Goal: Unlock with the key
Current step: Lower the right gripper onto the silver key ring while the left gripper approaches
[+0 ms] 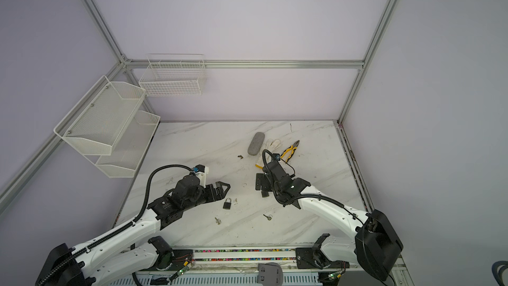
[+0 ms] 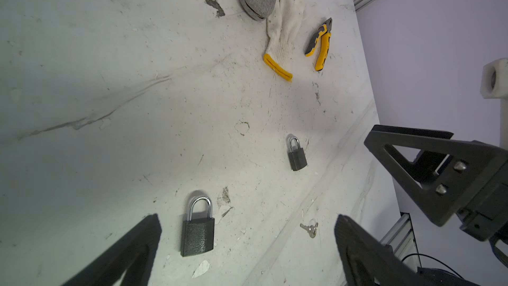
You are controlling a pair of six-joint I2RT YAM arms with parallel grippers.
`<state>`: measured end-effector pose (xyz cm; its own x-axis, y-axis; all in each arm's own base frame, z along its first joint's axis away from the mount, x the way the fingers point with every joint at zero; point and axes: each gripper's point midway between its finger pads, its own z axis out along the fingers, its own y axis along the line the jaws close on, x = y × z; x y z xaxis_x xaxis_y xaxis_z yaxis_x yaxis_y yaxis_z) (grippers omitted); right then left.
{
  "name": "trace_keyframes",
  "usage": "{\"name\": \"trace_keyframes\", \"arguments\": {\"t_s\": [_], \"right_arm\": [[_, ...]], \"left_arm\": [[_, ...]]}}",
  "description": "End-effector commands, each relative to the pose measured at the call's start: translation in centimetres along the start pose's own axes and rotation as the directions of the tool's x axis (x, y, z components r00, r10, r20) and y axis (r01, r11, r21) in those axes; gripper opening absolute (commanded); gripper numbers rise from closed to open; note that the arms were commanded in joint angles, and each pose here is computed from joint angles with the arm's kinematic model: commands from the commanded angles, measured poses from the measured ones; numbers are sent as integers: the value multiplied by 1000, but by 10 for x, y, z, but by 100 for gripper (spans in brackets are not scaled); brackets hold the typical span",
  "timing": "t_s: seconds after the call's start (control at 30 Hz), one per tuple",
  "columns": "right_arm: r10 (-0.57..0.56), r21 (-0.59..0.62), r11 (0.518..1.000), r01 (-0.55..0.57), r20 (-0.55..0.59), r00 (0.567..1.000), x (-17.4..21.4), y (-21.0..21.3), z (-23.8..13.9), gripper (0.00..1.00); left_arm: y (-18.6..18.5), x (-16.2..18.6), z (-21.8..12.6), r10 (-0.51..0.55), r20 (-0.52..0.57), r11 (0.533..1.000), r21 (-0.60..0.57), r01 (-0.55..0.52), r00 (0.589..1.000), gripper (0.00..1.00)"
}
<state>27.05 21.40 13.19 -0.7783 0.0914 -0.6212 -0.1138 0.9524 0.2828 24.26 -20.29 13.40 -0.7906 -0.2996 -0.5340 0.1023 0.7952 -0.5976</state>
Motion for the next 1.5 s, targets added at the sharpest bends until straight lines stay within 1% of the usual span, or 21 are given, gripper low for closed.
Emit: {"name": "trace_keyframes", "arguments": {"t_s": [0.0, 0.17, 0.33, 0.5, 0.53, 0.73, 0.93, 1.2, 1.3, 1.47], "right_arm": [[64, 123, 991, -52, -100, 993, 37, -25, -5, 94], [114, 203, 976, -77, -177, 978, 73, -32, -8, 89], [186, 235, 963, -134, -216, 958, 101, -29, -9, 73], [230, 270, 949, -161, -251, 940, 125, -30, 1, 62], [236, 277, 947, -164, -250, 939, 127, -29, 1, 59], [282, 311, 929, -198, -254, 925, 141, -29, 8, 50], [289, 338, 921, -195, -254, 923, 149, -32, 11, 45], [292, 377, 907, -188, -241, 926, 152, -40, 7, 38], [300, 375, 906, -197, -238, 924, 153, -42, 6, 32], [297, 376, 906, -194, -240, 924, 155, -43, 7, 30]], "left_arm": [[-21, -10, -3, -19, 40, 1000, 26, 18, 999, 100], [-28, 6, 3, -14, 4, 1000, 20, 14, 1000, 100], [-26, 19, 9, -5, -37, 1000, 11, 5, 999, 100], [-26, 23, 10, 14, -59, 1000, 18, -12, 998, 100], [-26, 25, 10, 18, -67, 1000, 20, -16, 998, 100], [-27, 28, 13, 32, -89, 999, 24, -30, 995, 100], [-31, 33, 18, 52, -126, 998, 33, -48, 991, 100], [-31, 35, 20, 59, -136, 998, 33, -55, 989, 100], [-32, 35, 20, 61, -139, 998, 34, -57, 988, 100], [-33, 36, 20, 59, -142, 998, 38, -54, 988, 100]]}}
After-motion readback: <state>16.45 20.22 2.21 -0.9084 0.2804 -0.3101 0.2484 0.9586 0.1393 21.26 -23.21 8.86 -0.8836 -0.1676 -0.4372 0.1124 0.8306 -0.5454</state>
